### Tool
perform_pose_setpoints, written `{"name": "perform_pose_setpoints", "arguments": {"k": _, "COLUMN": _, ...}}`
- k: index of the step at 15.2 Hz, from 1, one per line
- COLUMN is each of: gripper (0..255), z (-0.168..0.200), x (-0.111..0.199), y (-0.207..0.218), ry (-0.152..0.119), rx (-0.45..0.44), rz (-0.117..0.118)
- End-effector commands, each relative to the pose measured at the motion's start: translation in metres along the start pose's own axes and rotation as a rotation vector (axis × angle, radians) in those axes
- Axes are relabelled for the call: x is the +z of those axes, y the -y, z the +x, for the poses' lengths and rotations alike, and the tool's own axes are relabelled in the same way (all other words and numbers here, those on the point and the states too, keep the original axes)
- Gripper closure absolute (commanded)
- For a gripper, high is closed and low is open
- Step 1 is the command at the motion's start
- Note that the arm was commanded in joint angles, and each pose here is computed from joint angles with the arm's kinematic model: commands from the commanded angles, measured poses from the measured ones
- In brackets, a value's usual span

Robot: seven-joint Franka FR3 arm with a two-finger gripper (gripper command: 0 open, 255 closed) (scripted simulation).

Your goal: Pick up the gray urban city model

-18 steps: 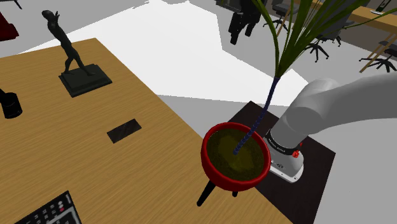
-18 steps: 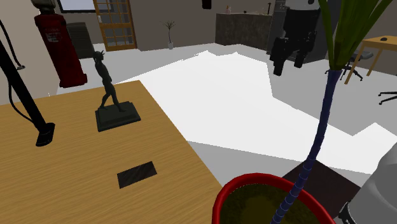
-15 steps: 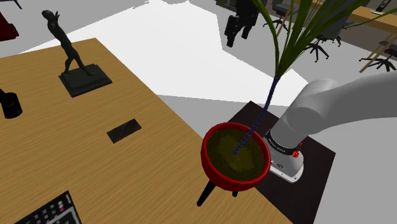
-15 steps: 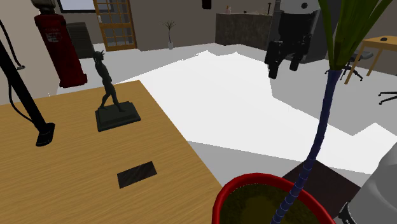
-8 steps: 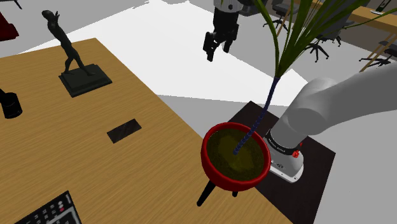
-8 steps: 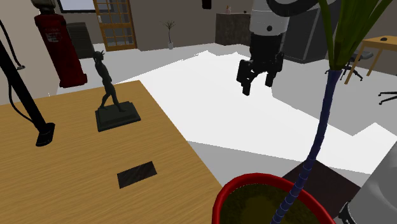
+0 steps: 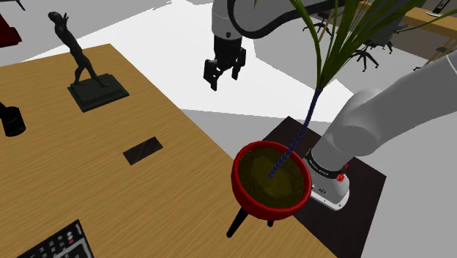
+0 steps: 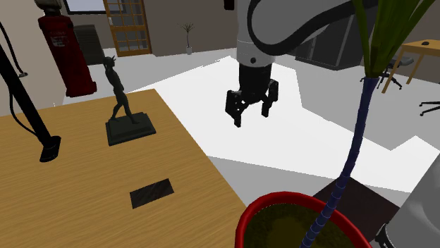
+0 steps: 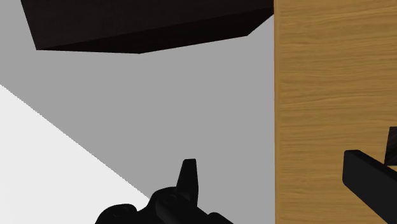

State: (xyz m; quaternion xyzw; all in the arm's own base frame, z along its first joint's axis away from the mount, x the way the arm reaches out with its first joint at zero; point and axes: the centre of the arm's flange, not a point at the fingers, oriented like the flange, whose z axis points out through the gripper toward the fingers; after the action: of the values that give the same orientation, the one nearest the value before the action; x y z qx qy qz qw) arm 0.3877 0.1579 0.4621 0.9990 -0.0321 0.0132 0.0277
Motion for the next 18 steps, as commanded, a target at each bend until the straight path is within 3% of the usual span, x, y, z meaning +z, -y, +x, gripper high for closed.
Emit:
{"name": "perform_pose_setpoints", "arguments": {"k": 1, "gripper": 0, "z": 0.004, "x": 0.012, "y": 0.021, "ry": 0.002, "rx": 0.006, "rz": 0.004}}
{"name": "perform_pose_setpoints", "arguments": {"k": 18, "gripper": 0, "z": 0.061, "x": 0.112, "y": 0.211, "ry": 0.016, "rx": 0.046, "rz": 0.031}}
